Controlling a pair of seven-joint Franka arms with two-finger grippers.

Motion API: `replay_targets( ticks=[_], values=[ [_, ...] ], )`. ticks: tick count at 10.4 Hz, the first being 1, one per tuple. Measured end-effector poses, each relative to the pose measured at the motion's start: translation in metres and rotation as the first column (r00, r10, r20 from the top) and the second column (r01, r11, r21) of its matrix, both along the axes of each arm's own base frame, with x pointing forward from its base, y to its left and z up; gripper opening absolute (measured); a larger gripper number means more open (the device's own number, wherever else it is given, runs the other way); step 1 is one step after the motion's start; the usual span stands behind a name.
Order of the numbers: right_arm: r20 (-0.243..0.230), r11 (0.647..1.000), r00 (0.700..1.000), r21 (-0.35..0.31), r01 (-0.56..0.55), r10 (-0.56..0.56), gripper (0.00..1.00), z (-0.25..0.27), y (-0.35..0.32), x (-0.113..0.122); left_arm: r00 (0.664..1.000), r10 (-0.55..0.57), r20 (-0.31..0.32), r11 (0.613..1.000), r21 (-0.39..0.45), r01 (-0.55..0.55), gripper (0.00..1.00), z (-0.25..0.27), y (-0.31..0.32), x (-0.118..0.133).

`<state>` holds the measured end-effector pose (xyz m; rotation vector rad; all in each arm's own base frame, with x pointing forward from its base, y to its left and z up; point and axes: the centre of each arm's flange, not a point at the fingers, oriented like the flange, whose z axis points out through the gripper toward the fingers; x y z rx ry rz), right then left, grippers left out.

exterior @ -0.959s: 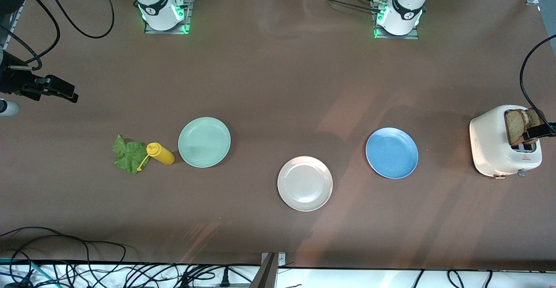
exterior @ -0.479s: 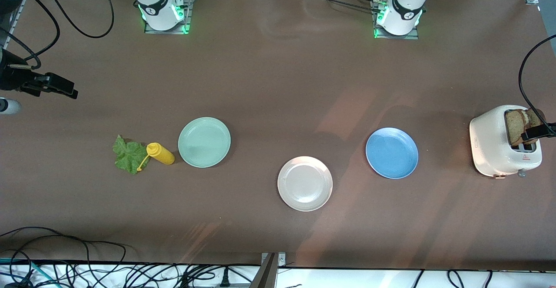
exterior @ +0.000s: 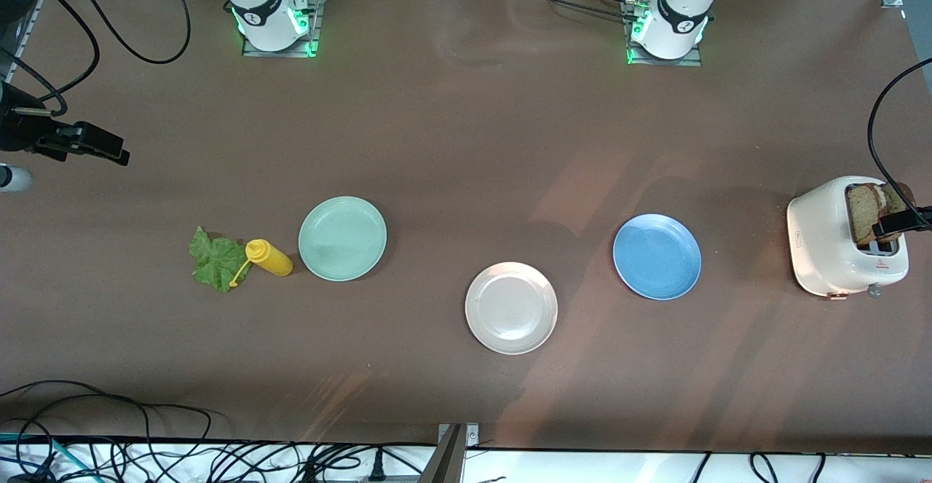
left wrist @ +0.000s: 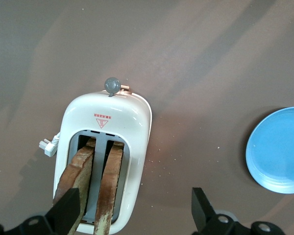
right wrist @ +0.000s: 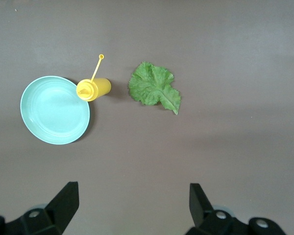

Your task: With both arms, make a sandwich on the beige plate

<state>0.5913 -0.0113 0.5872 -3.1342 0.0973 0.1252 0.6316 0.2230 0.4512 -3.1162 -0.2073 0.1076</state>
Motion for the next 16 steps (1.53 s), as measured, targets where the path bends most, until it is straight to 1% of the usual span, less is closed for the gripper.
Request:
replay_targets(
  ticks=[14,16],
  values=[
    [-0.009,1.0,1.0,0.0,0.009,-0.009,1.0,-0.001,-0.0052,-0.0009,1.0,0.0,0.002,1.0,0.002,0.0,1.0,0.0019,-0.001,0.0002],
    [-0.009,1.0,1.0,0.0,0.009,-0.009,1.0,-0.0012,-0.0052,-0.0008,1.0,-0.003,-0.009,1.0,0.0,0.003,1.0,0.0046,-0.0034,-0.001]
  ],
)
